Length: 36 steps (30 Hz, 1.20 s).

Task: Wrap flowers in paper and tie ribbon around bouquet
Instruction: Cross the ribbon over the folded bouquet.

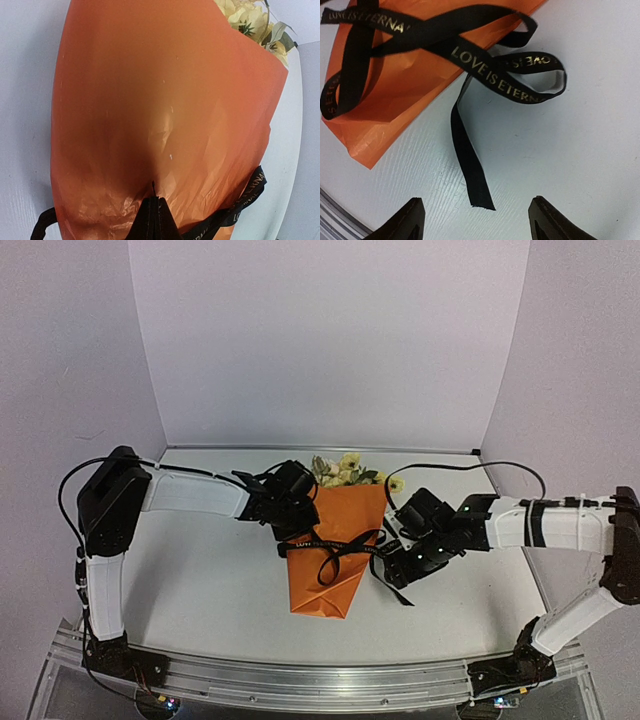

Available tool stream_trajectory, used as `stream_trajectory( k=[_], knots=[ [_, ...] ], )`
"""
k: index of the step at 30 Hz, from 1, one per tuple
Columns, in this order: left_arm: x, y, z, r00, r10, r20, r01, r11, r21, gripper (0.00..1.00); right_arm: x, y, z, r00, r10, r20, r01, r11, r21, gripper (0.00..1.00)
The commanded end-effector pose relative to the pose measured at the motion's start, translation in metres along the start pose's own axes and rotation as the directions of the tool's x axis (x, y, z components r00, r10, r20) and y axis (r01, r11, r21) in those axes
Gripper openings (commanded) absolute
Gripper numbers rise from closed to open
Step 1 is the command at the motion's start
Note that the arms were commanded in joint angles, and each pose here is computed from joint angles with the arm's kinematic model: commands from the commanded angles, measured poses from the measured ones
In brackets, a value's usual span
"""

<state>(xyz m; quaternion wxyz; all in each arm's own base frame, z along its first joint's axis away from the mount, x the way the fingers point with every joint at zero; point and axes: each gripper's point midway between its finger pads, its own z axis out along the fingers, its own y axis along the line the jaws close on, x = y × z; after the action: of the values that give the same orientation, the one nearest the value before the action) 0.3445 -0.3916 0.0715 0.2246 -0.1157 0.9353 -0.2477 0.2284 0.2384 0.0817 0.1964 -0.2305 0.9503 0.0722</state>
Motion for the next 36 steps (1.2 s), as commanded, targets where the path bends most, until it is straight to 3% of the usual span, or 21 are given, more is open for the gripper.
stream_trajectory(
  k=[1,17,19,25,32,36],
  knots=[
    [-0.036,-0.032,-0.032,0.994,0.025,0.103,-0.036,0.994,0.100,0.00,-0.010,0.019,0.020,0.997,-0.073,-0.022,0.072,0.996,-0.057,0.70],
    [-0.054,-0.027,-0.042,0.991,0.024,0.129,-0.042,0.990,0.138,0.00,0.000,0.014,0.075,0.991,-0.030,-0.133,0.034,0.999,0.028,0.45],
    [-0.056,-0.026,-0.043,0.991,0.025,0.132,-0.044,0.989,0.139,0.00,0.005,0.012,0.078,0.989,-0.019,-0.146,0.025,0.999,0.035,0.39],
    [-0.066,-0.017,-0.053,0.986,0.020,0.163,-0.042,0.990,0.132,0.00,0.006,-0.002,0.072,0.990,-0.003,-0.143,0.019,0.994,0.107,0.01],
    [-0.091,0.025,-0.075,0.969,0.018,0.246,-0.033,0.998,0.058,0.00,0.018,-0.034,0.034,0.989,0.029,-0.145,0.000,0.981,0.196,0.00],
    [-0.109,0.068,-0.091,0.954,-0.027,0.298,0.024,1.000,0.014,0.00,0.025,-0.056,0.013,0.980,0.122,-0.156,-0.090,0.976,0.197,0.00]
  ],
)
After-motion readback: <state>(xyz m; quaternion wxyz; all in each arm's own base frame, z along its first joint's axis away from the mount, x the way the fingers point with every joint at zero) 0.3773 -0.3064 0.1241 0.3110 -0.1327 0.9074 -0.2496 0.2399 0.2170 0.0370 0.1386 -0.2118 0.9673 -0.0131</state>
